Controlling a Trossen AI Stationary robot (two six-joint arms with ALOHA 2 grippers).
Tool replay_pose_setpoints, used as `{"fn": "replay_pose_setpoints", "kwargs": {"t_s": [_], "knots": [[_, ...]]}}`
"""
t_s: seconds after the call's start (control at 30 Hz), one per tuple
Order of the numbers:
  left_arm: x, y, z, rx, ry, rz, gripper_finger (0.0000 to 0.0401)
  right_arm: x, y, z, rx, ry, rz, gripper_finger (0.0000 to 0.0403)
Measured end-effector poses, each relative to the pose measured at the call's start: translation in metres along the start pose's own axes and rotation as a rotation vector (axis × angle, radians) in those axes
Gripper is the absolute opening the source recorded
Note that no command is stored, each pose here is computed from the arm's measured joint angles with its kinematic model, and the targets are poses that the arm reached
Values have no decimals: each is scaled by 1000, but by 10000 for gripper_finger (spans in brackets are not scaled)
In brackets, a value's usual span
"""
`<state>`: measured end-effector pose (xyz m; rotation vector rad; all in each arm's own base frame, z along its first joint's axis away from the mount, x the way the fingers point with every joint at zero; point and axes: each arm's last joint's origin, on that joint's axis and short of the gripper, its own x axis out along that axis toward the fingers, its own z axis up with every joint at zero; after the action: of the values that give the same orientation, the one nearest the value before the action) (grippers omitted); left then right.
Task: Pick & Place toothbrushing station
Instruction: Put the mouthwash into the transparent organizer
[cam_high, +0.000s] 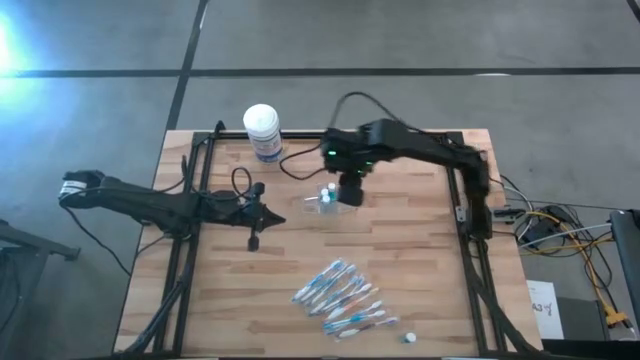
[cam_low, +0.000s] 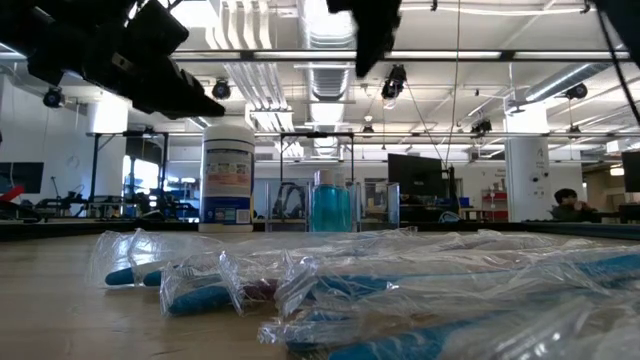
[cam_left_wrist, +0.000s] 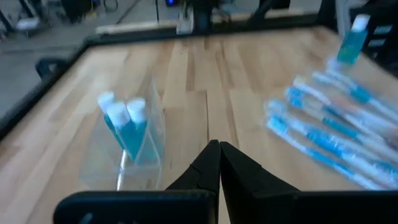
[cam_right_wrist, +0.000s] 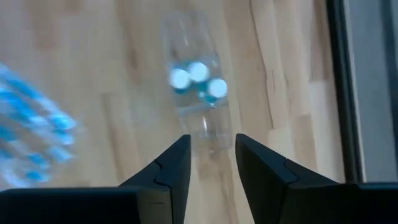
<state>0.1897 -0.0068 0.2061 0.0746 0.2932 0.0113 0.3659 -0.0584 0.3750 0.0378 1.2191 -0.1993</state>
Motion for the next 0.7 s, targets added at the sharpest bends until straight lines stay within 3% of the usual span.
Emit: {"fn": "replay_pose_setpoints", "kwargs": {"t_s": [0.17, 0.27, 0.5, 0.7], "knots": [[-16, 1, 15, -5, -129, -39, 14, -67, 22, -35, -54, -220, 36, 103], [-27, 2, 22, -34, -187, -41, 14, -91, 37, -61, -48, -321, 76, 95], [-36, 2, 22, -71, -222, -44, 14, -97, 83, -127, -40, -356, 57, 72], [-30, 3, 18, -69, -187, 4, 14, -85, 123, -177, -138, -303, 159, 60]]}}
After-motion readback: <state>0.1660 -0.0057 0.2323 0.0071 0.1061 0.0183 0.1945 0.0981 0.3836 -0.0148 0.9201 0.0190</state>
